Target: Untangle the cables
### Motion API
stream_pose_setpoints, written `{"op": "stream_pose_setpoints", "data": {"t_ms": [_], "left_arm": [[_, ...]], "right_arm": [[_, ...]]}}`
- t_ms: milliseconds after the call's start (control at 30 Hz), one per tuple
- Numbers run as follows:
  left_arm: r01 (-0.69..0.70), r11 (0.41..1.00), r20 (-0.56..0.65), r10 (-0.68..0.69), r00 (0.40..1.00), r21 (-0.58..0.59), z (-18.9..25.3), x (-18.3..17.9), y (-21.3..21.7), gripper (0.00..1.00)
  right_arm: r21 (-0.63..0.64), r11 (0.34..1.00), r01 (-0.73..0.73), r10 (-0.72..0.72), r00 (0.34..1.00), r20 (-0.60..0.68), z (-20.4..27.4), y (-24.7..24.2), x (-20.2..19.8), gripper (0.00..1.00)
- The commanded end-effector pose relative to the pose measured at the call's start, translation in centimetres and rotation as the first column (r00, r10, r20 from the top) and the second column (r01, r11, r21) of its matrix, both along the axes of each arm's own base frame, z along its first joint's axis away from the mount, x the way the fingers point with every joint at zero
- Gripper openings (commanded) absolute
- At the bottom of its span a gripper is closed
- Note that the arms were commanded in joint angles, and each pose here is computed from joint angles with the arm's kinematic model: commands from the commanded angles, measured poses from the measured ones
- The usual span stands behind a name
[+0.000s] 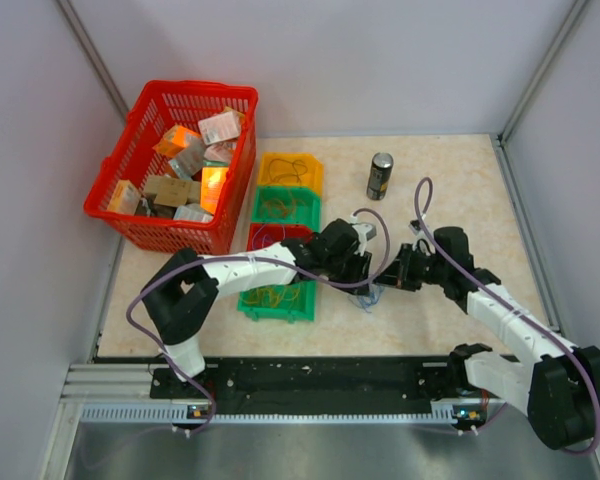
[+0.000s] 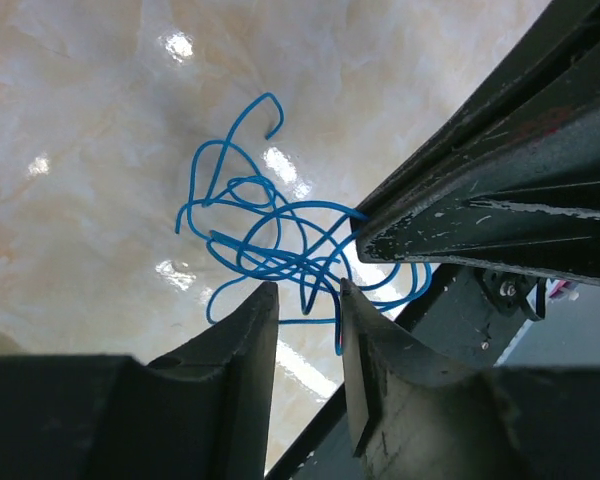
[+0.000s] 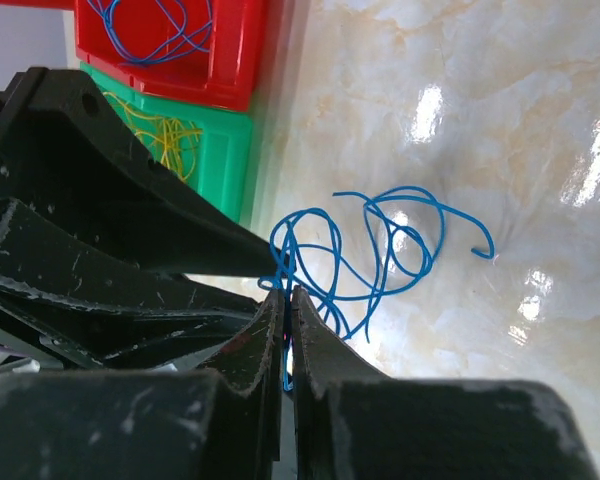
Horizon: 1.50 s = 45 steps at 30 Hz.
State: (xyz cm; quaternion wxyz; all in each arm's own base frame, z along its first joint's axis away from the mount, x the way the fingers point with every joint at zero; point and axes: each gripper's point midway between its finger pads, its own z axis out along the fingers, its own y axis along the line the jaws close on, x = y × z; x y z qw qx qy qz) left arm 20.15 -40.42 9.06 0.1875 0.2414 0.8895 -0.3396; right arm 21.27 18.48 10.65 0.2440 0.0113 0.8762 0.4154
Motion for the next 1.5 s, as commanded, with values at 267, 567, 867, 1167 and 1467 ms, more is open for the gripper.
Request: {"op": "stream_pose_setpoints", "data": {"t_ms": [267,567,867,1167,1467], "left_arm": [[-0.077,0.995,0.263,0.057,0.963,0.067,5.8,3.0,2.9,0.0],[-0.385,0.923,0.639,0.315,0.701,-0.032,17.9,7.2,11.9,0.0],[-0.312,0.895,0.707,0.443,0.551,-0.317,28.7,5.7,14.3,0.0],[-0.127,0.944,0.664,0.306,0.682,-0.304,28.7,4.5,9.3,0.0],[-0.106,0.941,0.551,0.277,0.787,-0.322,26.9,3.9,6.6,0.0]], "right_arm": [[-0.357,0.848,0.392,-0.401,0.915,0.052,-2.4,-7.9,2.5,0.0],[-0.542,0.564,0.622,-0.689,0.717,0.106,-3.9,-16.3,2.3,0.0],[-0.561,0.498,0.661,-0.748,0.655,0.108,-4.0,-18.4,2.1,0.0],[-0.023,0.998,-0.05,0.055,0.95,0.309,5.9,-1.0,1.6,0.59],[-0.049,0.993,-0.11,0.12,0.867,0.484,8.2,1.7,0.2,0.72]]}}
